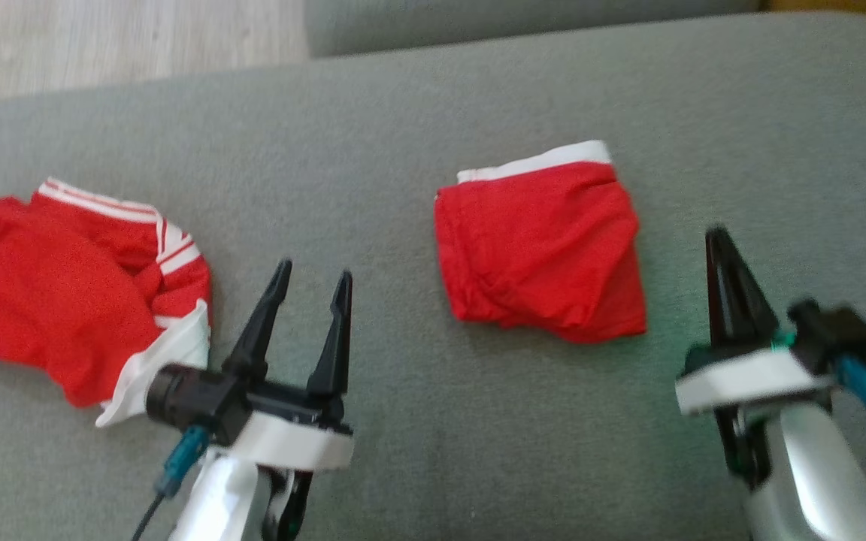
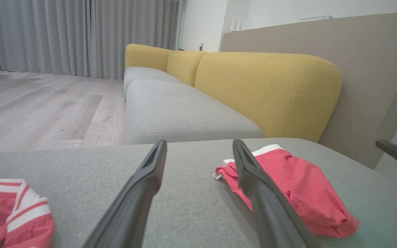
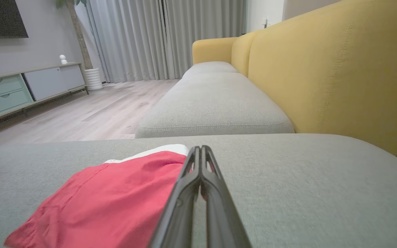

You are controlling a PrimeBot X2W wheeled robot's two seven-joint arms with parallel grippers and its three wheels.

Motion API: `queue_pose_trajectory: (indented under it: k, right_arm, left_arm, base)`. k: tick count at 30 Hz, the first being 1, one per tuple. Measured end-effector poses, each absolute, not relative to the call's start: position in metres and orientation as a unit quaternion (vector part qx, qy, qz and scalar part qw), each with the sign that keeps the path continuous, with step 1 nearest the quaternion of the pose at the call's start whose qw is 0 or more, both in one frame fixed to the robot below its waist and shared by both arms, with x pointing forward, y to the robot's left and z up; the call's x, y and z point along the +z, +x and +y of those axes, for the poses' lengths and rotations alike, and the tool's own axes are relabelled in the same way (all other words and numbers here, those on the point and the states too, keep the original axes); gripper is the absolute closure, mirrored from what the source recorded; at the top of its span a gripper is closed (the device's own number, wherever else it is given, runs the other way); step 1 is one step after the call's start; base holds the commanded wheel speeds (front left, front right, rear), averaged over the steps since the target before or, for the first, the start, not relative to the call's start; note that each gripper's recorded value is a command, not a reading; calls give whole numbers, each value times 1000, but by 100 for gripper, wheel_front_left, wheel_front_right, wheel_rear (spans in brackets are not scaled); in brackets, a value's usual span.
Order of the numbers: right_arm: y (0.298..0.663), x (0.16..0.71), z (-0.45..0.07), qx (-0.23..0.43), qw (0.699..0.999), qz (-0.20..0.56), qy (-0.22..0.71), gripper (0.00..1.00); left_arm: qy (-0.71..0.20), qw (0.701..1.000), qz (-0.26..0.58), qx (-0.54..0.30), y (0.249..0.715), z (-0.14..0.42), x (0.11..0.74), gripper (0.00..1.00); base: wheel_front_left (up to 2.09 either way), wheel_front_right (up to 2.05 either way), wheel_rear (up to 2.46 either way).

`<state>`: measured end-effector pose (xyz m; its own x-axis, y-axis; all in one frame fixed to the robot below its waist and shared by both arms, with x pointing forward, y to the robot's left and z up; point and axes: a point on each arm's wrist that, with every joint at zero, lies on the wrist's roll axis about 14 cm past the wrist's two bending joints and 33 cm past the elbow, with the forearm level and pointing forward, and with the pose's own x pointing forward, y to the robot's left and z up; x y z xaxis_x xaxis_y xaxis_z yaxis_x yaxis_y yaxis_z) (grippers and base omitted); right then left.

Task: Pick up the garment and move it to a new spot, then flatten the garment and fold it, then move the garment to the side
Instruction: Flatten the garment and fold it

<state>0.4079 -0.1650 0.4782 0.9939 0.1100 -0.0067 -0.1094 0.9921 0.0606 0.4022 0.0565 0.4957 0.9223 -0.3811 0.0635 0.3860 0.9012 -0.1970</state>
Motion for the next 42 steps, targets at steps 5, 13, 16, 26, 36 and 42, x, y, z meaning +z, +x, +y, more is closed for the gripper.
queue_pose_trajectory:
  k: [5,13,16,26,36,42]
  right_arm:
    - [453,463,-146,81,996,28,25,100]
    - [492,396,-113,118,982,145,25,100]
    - [491,370,-105,130,972,197,18,100]
    - [501,400,-85,167,975,144,7,100]
    - [456,383,-25,274,945,180,-1,100]
    - [444,378,-26,275,940,201,4,100]
  left_arm:
    - [-103,976,-12,-192,419,61,492,0]
    - [-96,982,7,-164,425,82,476,0]
    - [-92,984,9,-154,427,90,474,0]
    - [-90,984,-4,-156,426,90,484,0]
    - [-92,982,-10,-166,424,83,490,0]
    - [-91,981,-16,-168,422,82,495,0]
  base:
    - [0,0,0]
    - [0,0,0]
    - [0,0,0]
    - [0,0,0]
    - [0,0,0]
    - [0,0,0]
